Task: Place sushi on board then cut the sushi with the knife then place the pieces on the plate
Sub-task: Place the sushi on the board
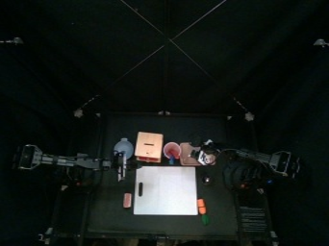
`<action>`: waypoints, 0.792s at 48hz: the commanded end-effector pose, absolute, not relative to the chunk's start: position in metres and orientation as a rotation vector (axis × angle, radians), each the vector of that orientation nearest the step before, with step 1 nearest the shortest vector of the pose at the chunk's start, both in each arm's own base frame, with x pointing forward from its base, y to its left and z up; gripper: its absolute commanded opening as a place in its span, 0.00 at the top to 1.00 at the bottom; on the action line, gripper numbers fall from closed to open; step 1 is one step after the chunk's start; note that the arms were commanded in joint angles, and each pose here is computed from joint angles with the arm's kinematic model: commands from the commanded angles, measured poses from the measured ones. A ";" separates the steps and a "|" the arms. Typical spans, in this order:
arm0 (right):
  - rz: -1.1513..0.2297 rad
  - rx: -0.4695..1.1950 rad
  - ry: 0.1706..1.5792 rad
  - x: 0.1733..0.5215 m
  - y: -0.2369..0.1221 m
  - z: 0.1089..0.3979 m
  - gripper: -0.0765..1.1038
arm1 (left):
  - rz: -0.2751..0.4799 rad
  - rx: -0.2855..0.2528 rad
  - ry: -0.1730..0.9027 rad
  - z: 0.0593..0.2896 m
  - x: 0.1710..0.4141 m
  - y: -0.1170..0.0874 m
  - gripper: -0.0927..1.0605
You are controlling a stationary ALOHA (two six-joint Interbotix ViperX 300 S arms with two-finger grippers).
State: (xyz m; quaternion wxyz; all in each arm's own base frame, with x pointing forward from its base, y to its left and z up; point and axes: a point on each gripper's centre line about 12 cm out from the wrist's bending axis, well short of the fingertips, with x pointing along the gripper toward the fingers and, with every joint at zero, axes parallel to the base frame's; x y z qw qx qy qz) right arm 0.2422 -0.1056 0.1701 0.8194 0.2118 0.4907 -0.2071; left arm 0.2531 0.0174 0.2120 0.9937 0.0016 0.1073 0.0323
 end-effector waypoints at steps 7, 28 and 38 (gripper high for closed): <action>-0.470 0.578 0.965 0.254 -0.069 0.189 0.43 | 0.069 0.001 0.197 0.217 0.255 0.018 0.94; -0.526 0.777 0.890 0.279 -0.005 0.193 0.43 | 0.069 0.003 0.207 0.214 0.254 0.019 0.94; -0.575 0.855 0.867 0.304 0.020 0.190 0.43 | 0.068 0.003 0.209 0.213 0.254 0.018 0.94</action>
